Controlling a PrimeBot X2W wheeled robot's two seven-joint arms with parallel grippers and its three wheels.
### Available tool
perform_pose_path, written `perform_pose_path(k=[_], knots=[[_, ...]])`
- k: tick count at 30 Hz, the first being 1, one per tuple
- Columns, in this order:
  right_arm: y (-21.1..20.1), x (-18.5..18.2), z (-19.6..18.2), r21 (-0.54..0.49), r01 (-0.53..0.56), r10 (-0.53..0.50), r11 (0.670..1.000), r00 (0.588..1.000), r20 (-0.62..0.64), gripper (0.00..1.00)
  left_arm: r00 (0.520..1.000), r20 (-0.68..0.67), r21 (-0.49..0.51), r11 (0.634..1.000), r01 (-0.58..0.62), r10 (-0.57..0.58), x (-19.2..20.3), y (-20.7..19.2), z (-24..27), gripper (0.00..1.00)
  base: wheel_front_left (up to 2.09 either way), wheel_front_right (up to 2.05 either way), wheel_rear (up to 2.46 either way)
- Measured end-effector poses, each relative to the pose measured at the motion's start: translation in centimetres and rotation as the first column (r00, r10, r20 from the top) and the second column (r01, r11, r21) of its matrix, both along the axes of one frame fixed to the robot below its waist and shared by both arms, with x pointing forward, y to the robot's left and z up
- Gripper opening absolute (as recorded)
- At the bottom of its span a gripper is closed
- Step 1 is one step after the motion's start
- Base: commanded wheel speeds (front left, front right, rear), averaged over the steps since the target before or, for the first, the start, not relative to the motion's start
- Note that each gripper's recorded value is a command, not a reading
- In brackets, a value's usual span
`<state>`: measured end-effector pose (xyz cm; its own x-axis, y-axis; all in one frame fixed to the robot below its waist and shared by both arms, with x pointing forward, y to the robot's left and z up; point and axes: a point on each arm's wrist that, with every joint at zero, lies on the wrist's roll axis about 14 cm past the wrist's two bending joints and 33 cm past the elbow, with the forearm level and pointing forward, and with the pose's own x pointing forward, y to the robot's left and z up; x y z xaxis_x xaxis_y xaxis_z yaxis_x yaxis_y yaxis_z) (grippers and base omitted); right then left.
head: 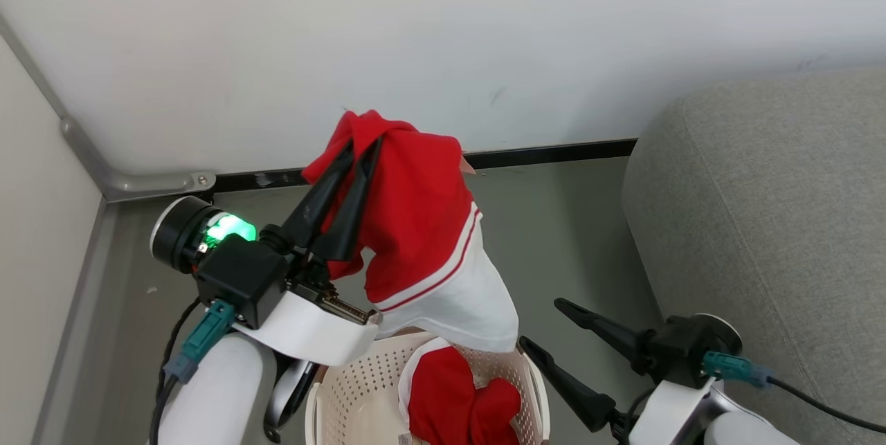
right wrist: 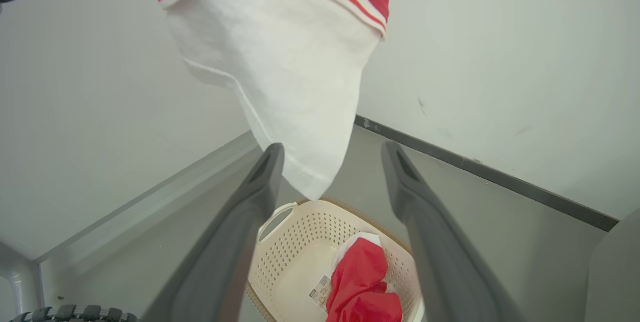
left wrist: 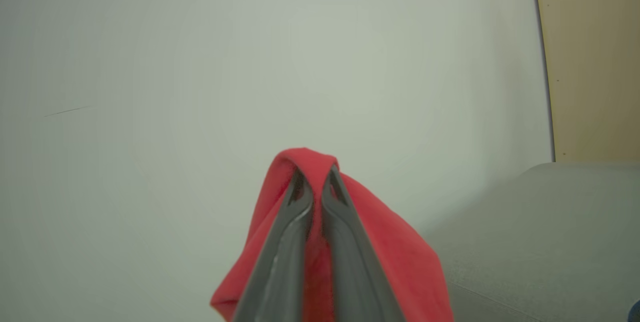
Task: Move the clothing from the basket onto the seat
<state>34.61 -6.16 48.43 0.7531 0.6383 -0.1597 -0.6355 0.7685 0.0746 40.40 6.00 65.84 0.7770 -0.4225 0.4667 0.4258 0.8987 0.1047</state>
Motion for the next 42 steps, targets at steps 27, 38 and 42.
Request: perform_pose_path(k=[27, 38, 42], knots=[[5.9, 2.8, 4.0, -0.126, -0.148, 0.177, 0.981, 0.946, 0.271, 1.0, 0.996, -0.021, 0.025, 0.996, 0.09, -0.089, -2.5, -2.4, 0.9, 0.0, 0.0, 0.0, 0.0], [6.3, 3.7, 4.6, -0.148, -0.139, 0.181, 0.979, 0.926, 0.33, 0.0, 0.994, -0.068, -0.008, 0.996, 0.086, -0.087, -2.0, -1.9, 0.1, 0.0, 0.0, 0.0, 0.0], [5.5, 4.3, 4.8, -0.122, -0.104, 0.139, 0.987, 0.936, 0.325, 0.0, 0.991, -0.11, -0.018, 0.997, 0.076, -0.078, -1.7, -1.6, -1.1, 0.0, 0.0, 0.0, 0.0]])
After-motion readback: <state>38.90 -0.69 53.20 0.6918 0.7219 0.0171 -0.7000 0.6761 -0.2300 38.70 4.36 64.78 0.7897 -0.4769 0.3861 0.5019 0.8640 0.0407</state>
